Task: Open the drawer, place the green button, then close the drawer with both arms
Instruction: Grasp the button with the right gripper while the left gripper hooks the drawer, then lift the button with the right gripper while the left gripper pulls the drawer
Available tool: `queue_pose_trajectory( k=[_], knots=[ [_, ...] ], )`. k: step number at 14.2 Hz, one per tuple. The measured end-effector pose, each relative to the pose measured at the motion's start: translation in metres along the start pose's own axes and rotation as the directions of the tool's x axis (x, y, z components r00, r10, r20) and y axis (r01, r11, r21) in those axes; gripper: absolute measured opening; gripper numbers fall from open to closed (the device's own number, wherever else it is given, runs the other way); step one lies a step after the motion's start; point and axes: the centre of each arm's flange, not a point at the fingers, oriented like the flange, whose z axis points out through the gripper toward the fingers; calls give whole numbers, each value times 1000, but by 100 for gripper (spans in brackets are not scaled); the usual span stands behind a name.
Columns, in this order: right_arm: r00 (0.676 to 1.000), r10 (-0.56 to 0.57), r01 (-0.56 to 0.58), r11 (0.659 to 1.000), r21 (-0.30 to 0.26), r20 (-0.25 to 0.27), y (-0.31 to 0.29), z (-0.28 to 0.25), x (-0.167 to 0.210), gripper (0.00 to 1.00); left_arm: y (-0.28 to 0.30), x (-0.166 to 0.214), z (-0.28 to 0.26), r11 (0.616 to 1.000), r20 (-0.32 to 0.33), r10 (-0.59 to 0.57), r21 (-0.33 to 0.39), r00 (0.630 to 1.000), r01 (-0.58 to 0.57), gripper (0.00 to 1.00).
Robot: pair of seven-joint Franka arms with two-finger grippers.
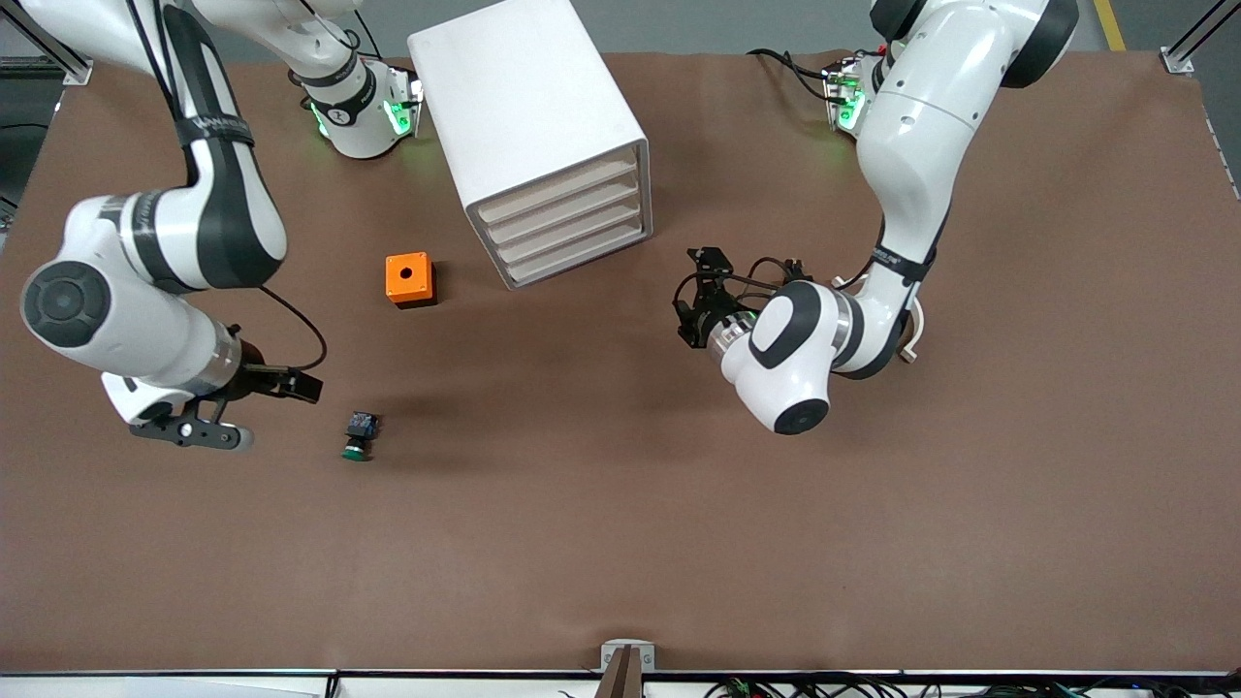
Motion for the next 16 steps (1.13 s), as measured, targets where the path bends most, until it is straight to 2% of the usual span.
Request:
queue_pose_trajectory(
  k=[3,4,7,10,16],
  knots=[
    [998,46,-46,999,8,-49,-4,50,15,100,6,-12,26,994,46,-84,74,995,80,97],
    [996,68,-67,998,11,-61,-6,66,17,100,8,-15,35,991,51,-102,97,994,96,91],
    [992,111,-110,994,13,-67,-12,99,19,100,16,-18,60,983,48,-118,144,992,110,61],
    [988,145,-144,989,10,-60,-13,121,17,100,25,-17,78,978,51,-132,172,990,121,58],
    [983,161,-159,987,26,-93,-8,168,-3,100,29,-31,117,953,40,-213,227,976,199,58]
  ],
)
